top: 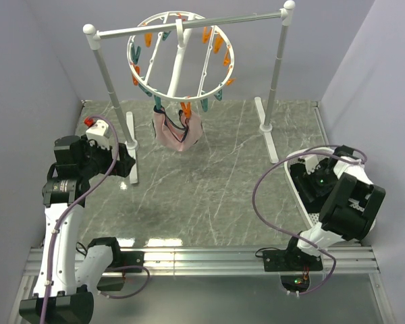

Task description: Clip the underwear to the hanger

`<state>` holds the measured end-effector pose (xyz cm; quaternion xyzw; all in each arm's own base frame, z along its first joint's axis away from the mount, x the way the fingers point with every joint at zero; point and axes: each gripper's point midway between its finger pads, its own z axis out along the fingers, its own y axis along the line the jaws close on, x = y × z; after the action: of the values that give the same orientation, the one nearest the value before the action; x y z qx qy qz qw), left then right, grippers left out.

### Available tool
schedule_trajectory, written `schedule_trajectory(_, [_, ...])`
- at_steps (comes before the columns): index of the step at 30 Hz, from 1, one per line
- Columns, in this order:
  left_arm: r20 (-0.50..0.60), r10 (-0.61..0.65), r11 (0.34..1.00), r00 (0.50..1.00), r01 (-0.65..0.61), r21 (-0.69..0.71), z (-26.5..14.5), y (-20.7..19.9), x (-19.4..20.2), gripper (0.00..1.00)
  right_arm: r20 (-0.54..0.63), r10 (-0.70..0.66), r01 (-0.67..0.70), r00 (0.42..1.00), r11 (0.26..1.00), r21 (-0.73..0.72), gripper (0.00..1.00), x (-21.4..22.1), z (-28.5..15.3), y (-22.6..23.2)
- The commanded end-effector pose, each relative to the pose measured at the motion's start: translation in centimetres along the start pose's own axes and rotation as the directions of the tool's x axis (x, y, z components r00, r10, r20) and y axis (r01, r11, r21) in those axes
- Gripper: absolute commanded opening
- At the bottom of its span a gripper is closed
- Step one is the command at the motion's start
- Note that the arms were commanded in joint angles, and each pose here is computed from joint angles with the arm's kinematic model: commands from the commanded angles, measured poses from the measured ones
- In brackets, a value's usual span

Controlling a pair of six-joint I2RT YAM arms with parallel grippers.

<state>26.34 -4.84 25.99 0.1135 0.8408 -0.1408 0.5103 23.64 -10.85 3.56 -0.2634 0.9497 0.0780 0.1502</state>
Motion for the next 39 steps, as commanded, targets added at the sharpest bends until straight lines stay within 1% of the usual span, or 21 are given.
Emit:
schedule_trajectory(1, [0.040,0.020,0.999,0.999,-0.021,0.029,-0.8,-0.8,-1.4,0.99,0.009,-0.126,0.126,0.992,0.992,0.018,0.85,-0.1,0.8,0.0])
schedule_trajectory(2, [0.037,0.022,0.999,0.999,-0.023,0.031,-0.7,-0.8,-1.3,0.99,0.014,-0.131,0.130,0.991,0.991,0.043,0.69,-0.3,0.7,-0.5])
schedule_trajectory(4, [0.041,0.027,0.999,0.999,-0.028,0.026,-0.9,-0.8,-1.4,0.99,0.025,-0.123,0.122,0.992,0.991,0.056,0.51,-0.8,0.2,-0.9])
schedule_trajectory(5, [0.044,0.030,0.999,0.999,-0.031,0.024,-1.0,-0.8,-1.6,0.99,0.029,-0.112,0.111,0.993,0.992,0.053,0.37,-1.0,-0.5,-0.7])
schedule_trajectory(6, [0.045,0.035,0.999,0.998,-0.036,0.022,-1.0,-0.8,-1.6,0.99,0.050,-0.117,0.113,0.992,0.991,0.078,0.31,-2.0,-1.8,-1.5])
schedule_trajectory(7, [0.050,0.035,0.999,0.998,-0.036,0.017,-1.1,-0.7,-1.8,0.99,0.083,-0.118,0.111,0.990,0.989,0.093,0.14,-2.7,-3.0,-1.6])
schedule_trajectory(8, [0.057,0.036,0.999,0.998,-0.037,0.017,-1.2,-0.8,-2.0,0.99,0.100,-0.123,0.112,0.987,0.988,0.107,0.03,-3.6,-4.6,-1.8])
schedule_trajectory(9, [0.055,0.032,0.999,0.998,-0.033,0.021,-1.2,-0.8,-1.9,0.99,0.118,-0.128,0.114,0.985,0.987,0.117,0.00,-4.1,-5.7,-1.8])
schedule_trajectory(14, [0.054,0.024,0.997,0.998,-0.028,0.075,-1.4,-1.8,-2.3,0.99,0.228,-0.242,0.198,0.943,0.959,0.201,0.00,-7.6,-13.0,-0.1])
schedule_trajectory(19, [0.089,0.009,0.996,0.996,-0.017,0.090,-1.7,-2.3,-3.3,0.99,0.315,-0.312,0.233,0.896,0.936,0.263,0.00,-10.7,-18.6,1.8])
schedule_trajectory(25, [0.120,-0.007,0.992,0.993,-0.008,0.126,-2.1,-3.1,-4.2,0.99,0.454,-0.408,0.299,0.792,0.908,0.294,0.00,-15.4,-23.7,7.7])
schedule_trajectory(27, [0.126,-0.005,0.988,0.992,-0.014,0.151,-2.3,-3.6,-4.4,0.99,0.494,-0.424,0.344,0.759,0.906,0.248,0.00,-16.8,-23.3,10.8])
schedule_trajectory(28, [0.132,-0.004,0.986,0.991,-0.018,0.167,-2.4,-3.9,-4.5,0.98,0.522,-0.450,0.367,0.725,0.893,0.260,0.00,-17.5,-23.7,12.2])
schedule_trajectory(30, [0.159,0.008,0.983,0.987,-0.037,0.181,-3.0,-4.5,-4.8,0.98,0.561,-0.410,0.368,0.719,0.910,0.194,0.00,-18.0,-22.8,14.4])
schedule_trajectory(31, [0.170,0.013,0.980,0.985,-0.047,0.196,-3.1,-4.8,-4.8,0.98,0.583,-0.429,0.418,0.690,0.894,0.162,0.00,-18.5,-22.4,16.5])
schedule_trajectory(33, [0.201,0.043,0.975,0.979,-0.085,0.204,-3.9,-5.4,-4.8,0.98,0.603,-0.389,0.422,0.696,0.902,0.095,0.00,-19.0,-20.7,18.2])
schedule_trajectory(34, [0.207,0.055,0.973,0.977,-0.099,0.210,-3.9,-5.5,-4.4,0.98,0.621,-0.405,0.456,0.671,0.886,0.084,0.00,-19.8,-20.2,19.5])
schedule_trajectory(35, [0.227,0.082,0.967,0.970,-0.132,0.216,-4.4,-5.9,-4.3,0.97,0.608,-0.364,0.448,0.705,0.894,0.017,0.00,-19.3,-18.2,20.4])
schedule_trajectory(37, [0.235,0.115,0.959,0.965,-0.170,0.227,-4.5,-6.1,-3.8,0.97,0.625,-0.358,0.470,0.694,0.883,-0.016,0.00,-20.0,-16.7,21.7])
schedule_trajectory(38, [0.236,0.152,0.947,0.960,-0.209,0.242,-4.7,-6.5,-3.4,0.97,0.621,-0.320,0.478,0.716,0.873,-0.101,0.00,-19.5,-15.1,23.4])
schedule_trajectory(39, [0.227,0.164,0.942,0.960,-0.221,0.254,-4.7,-6.6,-3.0,0.97,0.629,-0.299,0.483,0.718,0.864,-0.140,0.00,-19.5,-14.7,24.2])
